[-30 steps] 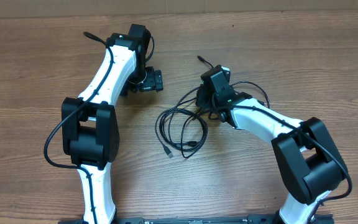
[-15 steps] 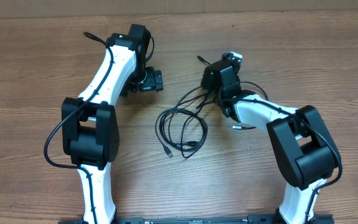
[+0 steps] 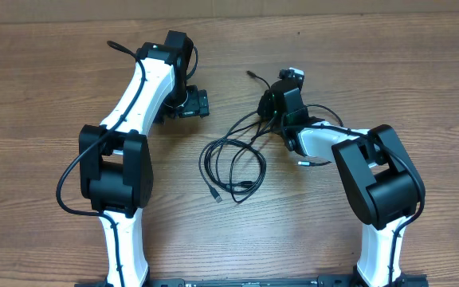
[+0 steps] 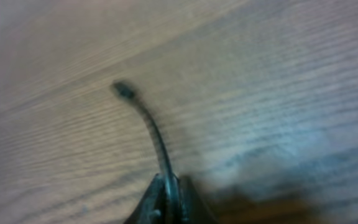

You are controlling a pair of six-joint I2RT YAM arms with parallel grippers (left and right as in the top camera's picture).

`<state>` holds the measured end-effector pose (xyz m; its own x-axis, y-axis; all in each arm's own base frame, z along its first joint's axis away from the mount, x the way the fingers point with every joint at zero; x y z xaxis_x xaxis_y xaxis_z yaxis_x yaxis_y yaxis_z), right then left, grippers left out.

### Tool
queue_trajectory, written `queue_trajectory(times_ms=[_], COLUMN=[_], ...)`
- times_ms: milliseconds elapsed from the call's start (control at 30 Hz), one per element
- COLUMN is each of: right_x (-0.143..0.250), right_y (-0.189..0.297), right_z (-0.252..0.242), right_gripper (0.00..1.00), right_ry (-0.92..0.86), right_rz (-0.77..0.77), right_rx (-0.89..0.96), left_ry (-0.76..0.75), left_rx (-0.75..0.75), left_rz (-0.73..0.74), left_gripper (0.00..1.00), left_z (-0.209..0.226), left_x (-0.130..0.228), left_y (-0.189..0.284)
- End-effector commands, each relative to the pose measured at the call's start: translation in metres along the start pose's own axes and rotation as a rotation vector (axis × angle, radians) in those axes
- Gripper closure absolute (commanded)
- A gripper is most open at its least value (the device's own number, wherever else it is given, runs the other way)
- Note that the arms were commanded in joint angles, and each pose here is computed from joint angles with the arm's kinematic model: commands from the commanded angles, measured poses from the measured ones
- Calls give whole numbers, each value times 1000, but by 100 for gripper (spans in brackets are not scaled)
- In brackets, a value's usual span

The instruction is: Untangle cables

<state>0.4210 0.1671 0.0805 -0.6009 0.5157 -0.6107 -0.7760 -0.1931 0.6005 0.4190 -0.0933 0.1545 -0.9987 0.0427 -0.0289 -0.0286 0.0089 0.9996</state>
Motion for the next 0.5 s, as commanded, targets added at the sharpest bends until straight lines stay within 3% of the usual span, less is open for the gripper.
queue_trajectory(times_ms=[0, 233, 467], right_x=[-25, -73, -67], right_y=[16, 93, 146], right_z=[23, 65, 59], right_gripper=[96, 96, 96], right_ry=[109, 117, 99], right_rz=[-74, -156, 38], right_rx=[-75, -174, -113], left_ry=[17, 16, 16], left_rx=[-9, -9, -9], left_rz=[-16, -16, -16], left_gripper=[0, 0, 0], left_z=[2, 2, 2], left_x=[2, 2, 2], left_y=[7, 7, 7])
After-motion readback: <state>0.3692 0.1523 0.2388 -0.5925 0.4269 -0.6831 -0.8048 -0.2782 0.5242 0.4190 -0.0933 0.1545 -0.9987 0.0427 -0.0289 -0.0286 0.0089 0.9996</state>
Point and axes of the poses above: each gripper's point midway between its finger pads, its own y axis back along the fingers, its own z axis along the line the jaws close on, x = y × z, the point moved 10 cm from there along y, back along the fingers, and after that the axes turned 11 degrees about -y, right-handed, at the moved point
